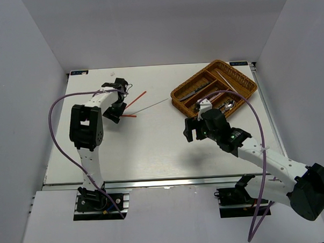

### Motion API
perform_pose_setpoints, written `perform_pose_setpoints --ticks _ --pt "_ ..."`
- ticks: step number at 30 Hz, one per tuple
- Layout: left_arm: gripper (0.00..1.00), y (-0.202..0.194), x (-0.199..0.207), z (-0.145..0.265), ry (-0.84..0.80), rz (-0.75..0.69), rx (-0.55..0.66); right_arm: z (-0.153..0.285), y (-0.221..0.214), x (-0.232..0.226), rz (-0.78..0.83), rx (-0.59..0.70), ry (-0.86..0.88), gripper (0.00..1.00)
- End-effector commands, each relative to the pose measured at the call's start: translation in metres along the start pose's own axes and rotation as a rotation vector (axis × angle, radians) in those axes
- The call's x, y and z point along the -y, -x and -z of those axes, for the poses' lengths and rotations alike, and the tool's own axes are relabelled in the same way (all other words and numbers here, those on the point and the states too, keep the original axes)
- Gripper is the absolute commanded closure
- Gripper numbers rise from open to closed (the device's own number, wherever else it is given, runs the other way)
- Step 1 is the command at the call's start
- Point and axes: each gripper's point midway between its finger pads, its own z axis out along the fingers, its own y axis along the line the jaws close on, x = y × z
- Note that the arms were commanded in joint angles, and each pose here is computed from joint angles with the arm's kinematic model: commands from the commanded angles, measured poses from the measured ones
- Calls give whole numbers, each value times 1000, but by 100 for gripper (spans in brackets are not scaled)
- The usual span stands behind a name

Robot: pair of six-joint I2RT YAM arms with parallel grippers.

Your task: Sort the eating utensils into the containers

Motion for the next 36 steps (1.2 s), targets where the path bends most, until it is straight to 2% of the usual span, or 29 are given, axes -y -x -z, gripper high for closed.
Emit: perform_pose_setpoints --ticks 1,8,13,16,25,28,29,35,36 --pt "32 8 22 15 -105 79 7 0 16 -13 16 57 63 11" --pt "31 18 27 17 -165 129 42 -1 16 -18 27 58 90 11" --pt "32 8 21 -2 -107 105 8 -3 16 -18 27 55 92 11" --pt "37 5 16 -8 -59 77 7 -3 14 -16 28 54 83 11" --pt "39 1 0 -16 51 17 -7 0 14 -17 18 85 92 11" --pt "46 -5 -3 -24 72 11 -33 1 13 -17 17 93 99 11" --pt "53 -6 -4 -27 79 9 -38 2 13 -17 20 95 101 11" --pt "66 -11 -14 -34 102 16 -41 3 12 -17 29 108 108 11" --pt "72 -11 -17 -36 110 14 -39 3 12 -18 28 109 113 11"
